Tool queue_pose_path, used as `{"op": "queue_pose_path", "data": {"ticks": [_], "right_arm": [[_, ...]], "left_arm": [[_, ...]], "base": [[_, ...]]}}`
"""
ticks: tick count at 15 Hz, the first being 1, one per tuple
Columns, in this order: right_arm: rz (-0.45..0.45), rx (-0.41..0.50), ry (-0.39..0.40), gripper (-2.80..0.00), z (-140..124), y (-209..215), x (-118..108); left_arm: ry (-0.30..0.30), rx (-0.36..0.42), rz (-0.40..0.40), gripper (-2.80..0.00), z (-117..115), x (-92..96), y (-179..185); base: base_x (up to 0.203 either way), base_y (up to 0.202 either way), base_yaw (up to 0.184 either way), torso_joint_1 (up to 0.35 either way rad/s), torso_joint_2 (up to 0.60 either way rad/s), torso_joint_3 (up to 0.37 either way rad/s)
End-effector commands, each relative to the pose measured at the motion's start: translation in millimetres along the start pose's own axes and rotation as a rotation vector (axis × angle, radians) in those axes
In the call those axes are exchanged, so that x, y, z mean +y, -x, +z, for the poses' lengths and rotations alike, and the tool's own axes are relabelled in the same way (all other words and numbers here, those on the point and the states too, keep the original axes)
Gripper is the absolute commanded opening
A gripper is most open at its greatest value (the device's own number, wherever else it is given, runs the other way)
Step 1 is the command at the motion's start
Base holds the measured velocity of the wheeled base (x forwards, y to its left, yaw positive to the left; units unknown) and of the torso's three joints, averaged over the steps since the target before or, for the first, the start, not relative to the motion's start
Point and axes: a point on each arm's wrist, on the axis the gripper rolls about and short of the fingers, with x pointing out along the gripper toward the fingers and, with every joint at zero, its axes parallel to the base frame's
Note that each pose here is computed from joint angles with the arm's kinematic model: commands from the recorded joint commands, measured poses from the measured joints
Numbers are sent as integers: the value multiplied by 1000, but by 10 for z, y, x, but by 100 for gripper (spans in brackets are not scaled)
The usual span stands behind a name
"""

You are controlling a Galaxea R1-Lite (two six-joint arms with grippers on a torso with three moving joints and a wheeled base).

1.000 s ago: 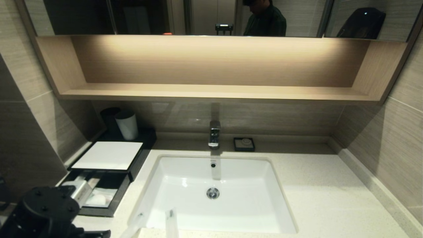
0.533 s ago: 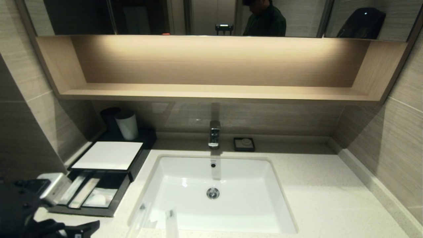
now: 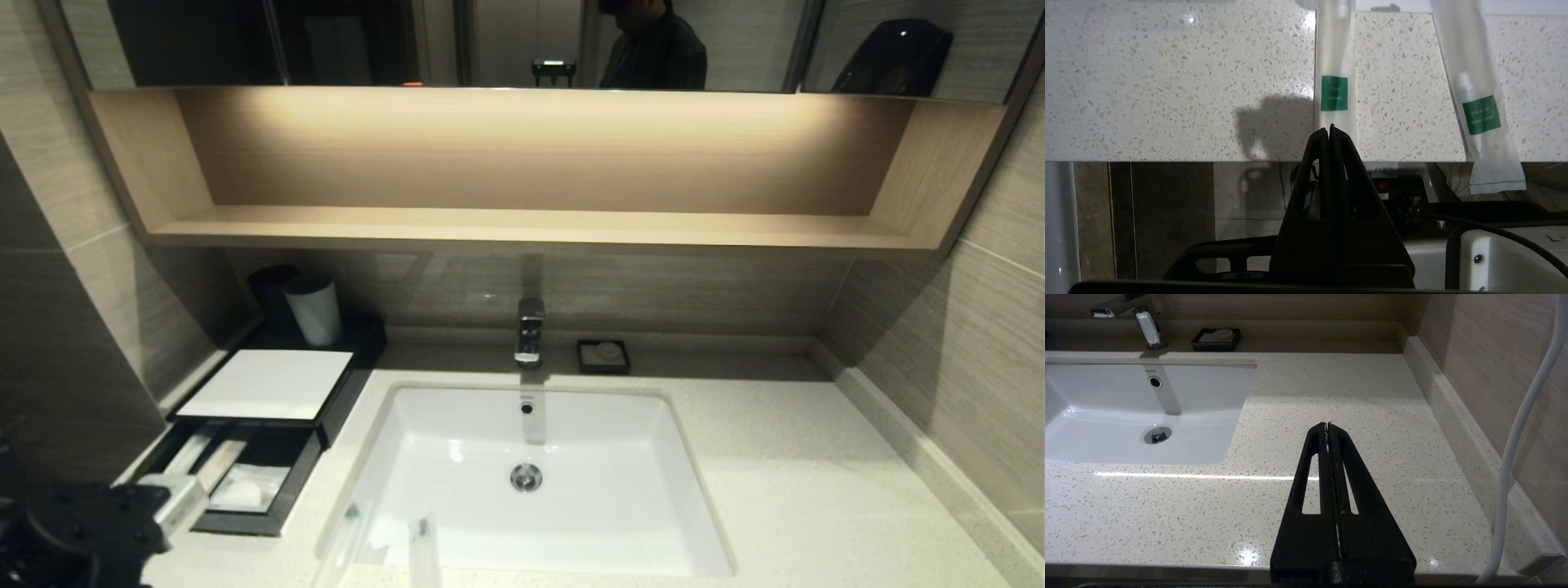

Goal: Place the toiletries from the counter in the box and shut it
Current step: Pick up the bathroom toiletry

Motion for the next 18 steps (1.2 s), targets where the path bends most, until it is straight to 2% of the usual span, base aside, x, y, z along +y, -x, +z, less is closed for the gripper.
{"op": "queue_pose_path", "data": {"ticks": [1, 6, 7, 18], "right_arm": [[1, 0, 0, -280, -1, 0, 0], [0, 0, 0, -280, -1, 0, 0], [0, 0, 0, -280, -1, 0, 0], [0, 0, 0, -280, -1, 0, 0]], "left_arm": [[-22, 111, 19, -280, -55, -26, -157], [-41, 272, -6, -280, -114, -81, -364], [-41, 276, -8, 0, -109, -88, -383], [-62, 328, 19, 0, -63, -190, -707]], "base": [[0, 0, 0, 0, 0, 0], [0, 0, 0, 0, 0, 0], [0, 0, 0, 0, 0, 0], [0, 0, 0, 0, 0, 0]]}}
